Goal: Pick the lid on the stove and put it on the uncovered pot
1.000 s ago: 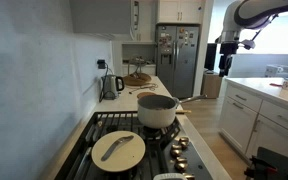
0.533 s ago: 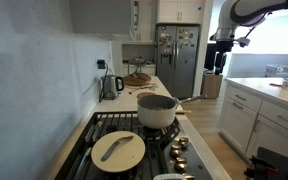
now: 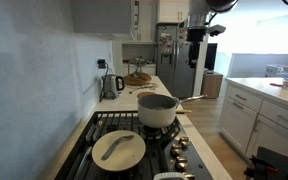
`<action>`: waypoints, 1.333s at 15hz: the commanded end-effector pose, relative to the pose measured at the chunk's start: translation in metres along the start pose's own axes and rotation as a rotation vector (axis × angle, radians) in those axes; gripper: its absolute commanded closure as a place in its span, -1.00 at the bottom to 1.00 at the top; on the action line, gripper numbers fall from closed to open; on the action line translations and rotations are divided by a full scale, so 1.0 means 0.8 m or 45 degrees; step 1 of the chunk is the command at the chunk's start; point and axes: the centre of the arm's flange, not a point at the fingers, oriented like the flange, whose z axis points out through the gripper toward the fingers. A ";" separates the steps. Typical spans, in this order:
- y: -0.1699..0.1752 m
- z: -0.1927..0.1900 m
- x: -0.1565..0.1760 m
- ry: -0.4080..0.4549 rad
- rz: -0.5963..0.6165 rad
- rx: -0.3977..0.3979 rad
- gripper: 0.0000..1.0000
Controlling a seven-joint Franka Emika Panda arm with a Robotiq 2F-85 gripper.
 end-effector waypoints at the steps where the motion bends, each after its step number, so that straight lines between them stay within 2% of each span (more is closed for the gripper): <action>1: -0.028 -0.025 0.093 -0.047 -0.253 0.009 -1.00; 8: -0.125 0.011 0.202 -0.098 -0.743 0.113 -1.00; 14: -0.184 0.050 0.238 -0.126 -1.176 0.206 -1.00; 20: -0.235 0.110 0.287 -0.180 -1.595 0.324 -1.00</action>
